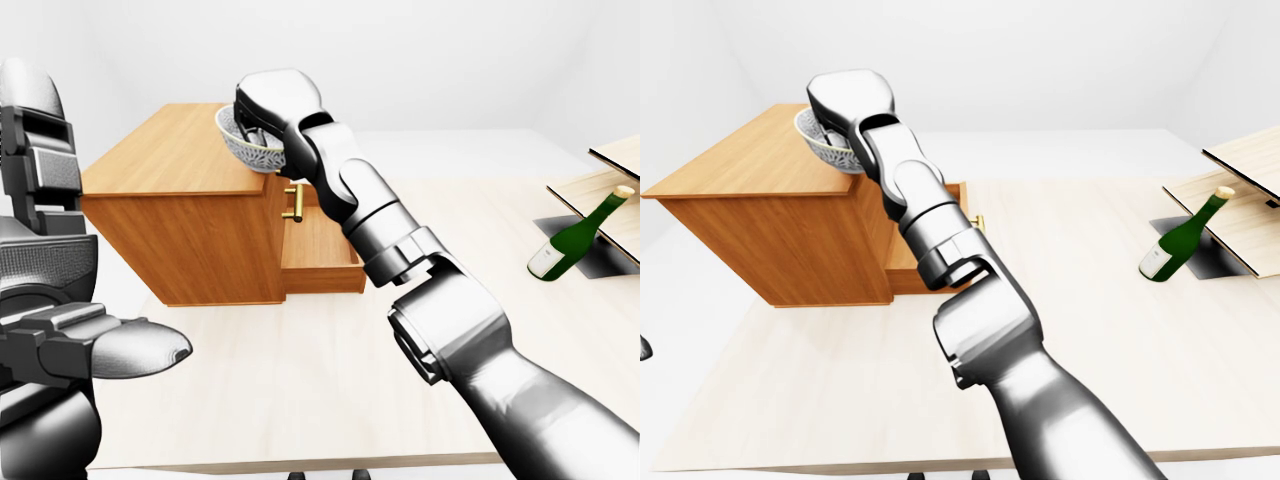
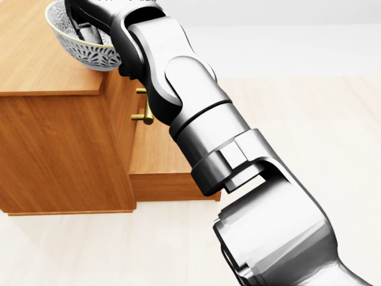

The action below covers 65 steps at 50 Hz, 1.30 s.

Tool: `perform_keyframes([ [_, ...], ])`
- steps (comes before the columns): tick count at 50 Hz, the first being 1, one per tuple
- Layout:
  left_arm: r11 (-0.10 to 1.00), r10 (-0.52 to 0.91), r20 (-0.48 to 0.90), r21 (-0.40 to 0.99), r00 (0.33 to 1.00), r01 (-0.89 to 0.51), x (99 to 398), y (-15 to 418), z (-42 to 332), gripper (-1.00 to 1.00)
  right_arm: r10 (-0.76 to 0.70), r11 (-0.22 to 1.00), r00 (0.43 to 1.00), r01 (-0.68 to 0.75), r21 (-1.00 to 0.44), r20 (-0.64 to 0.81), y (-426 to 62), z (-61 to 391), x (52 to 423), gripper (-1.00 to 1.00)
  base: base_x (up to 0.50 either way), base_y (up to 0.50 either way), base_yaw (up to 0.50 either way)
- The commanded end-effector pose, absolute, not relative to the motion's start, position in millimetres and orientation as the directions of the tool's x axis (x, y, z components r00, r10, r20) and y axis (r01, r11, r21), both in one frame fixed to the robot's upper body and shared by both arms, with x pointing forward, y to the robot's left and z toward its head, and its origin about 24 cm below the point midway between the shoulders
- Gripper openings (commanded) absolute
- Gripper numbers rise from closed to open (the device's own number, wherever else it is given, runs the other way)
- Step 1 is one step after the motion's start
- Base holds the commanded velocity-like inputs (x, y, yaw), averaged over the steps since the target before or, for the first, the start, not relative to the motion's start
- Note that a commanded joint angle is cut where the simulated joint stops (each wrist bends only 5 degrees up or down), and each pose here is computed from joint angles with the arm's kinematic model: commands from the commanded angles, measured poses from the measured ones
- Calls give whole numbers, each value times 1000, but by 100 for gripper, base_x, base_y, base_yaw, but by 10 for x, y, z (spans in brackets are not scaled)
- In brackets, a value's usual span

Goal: Put the bowl on top of the cabinet.

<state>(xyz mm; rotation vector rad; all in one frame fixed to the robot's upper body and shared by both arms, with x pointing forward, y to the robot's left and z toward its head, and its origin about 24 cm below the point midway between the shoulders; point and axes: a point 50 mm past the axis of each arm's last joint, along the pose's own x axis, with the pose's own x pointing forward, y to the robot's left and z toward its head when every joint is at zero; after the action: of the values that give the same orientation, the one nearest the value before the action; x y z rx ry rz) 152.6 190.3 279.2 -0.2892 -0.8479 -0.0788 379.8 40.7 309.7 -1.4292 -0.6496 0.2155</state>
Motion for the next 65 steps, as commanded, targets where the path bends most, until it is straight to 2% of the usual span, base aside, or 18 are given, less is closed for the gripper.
perform_keyframes([
  [1,957,25,744,-210,667,198,1526,1897,2807,100,504,186,802,262,-947,321,442,3117,3798,-100,0,0,0],
  [25,956,11,743,-203,669,210,1518,1905,2832,100,519,192,785,278,-941,338,551,3253,3720,-100,0,0,0],
  [65,958,-40,735,-163,677,234,1504,1900,2891,100,544,196,772,263,-945,328,728,3126,3663,-100,0,0,0],
])
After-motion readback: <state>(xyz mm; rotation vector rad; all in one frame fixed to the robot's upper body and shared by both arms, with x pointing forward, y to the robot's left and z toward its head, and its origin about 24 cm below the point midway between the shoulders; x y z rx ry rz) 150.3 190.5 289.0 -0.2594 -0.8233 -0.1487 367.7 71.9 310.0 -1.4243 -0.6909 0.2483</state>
